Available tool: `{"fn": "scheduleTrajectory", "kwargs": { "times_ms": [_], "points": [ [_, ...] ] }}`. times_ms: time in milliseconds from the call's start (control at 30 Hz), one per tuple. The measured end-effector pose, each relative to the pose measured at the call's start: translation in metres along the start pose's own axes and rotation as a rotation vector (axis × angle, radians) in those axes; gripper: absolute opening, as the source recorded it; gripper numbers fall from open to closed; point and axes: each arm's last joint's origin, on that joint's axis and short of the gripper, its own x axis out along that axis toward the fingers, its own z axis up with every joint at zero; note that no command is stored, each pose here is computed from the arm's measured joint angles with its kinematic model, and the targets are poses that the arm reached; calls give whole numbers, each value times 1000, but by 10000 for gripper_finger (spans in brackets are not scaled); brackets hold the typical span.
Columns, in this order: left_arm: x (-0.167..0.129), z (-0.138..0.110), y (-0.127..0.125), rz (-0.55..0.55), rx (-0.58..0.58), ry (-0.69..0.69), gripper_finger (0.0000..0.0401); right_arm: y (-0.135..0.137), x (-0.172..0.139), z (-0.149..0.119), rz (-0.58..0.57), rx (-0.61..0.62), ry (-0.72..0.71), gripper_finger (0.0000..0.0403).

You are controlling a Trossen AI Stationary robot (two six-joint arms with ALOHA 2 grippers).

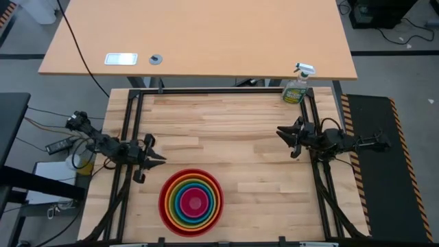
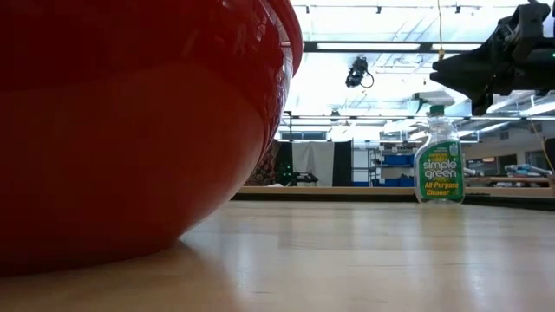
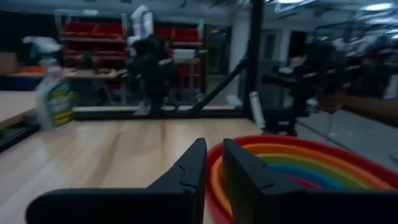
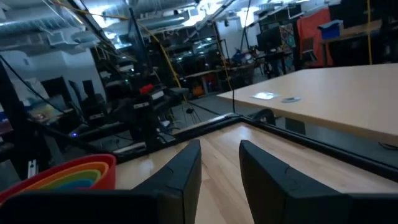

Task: Nest bowls inside each other
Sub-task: Return to Home Position

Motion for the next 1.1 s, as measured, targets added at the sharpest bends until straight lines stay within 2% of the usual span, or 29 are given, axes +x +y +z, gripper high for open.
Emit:
{"fn": "scheduleTrajectory", "kwargs": {
  "times_ms": [133,267,467,667,833,1100],
  "points": [
    [0,4,-1,-34,17,-34,40,0,0,0,-13,14,-4,118],
    [0,6,-1,-31,90,-61,32,-2,0,0,-61,74,-10,118],
    [0,6,-1,-36,185,-64,21,-3,0,-6,-77,8,44,118],
    [-1,10,-2,-79,233,-106,4,-5,0,-2,-146,21,-7,118],
    [0,10,1,-53,224,-109,4,-5,0,-1,-165,21,-14,118],
    [1,11,2,-48,111,-114,11,-5,0,-1,-163,21,-13,118]
  ]
}}
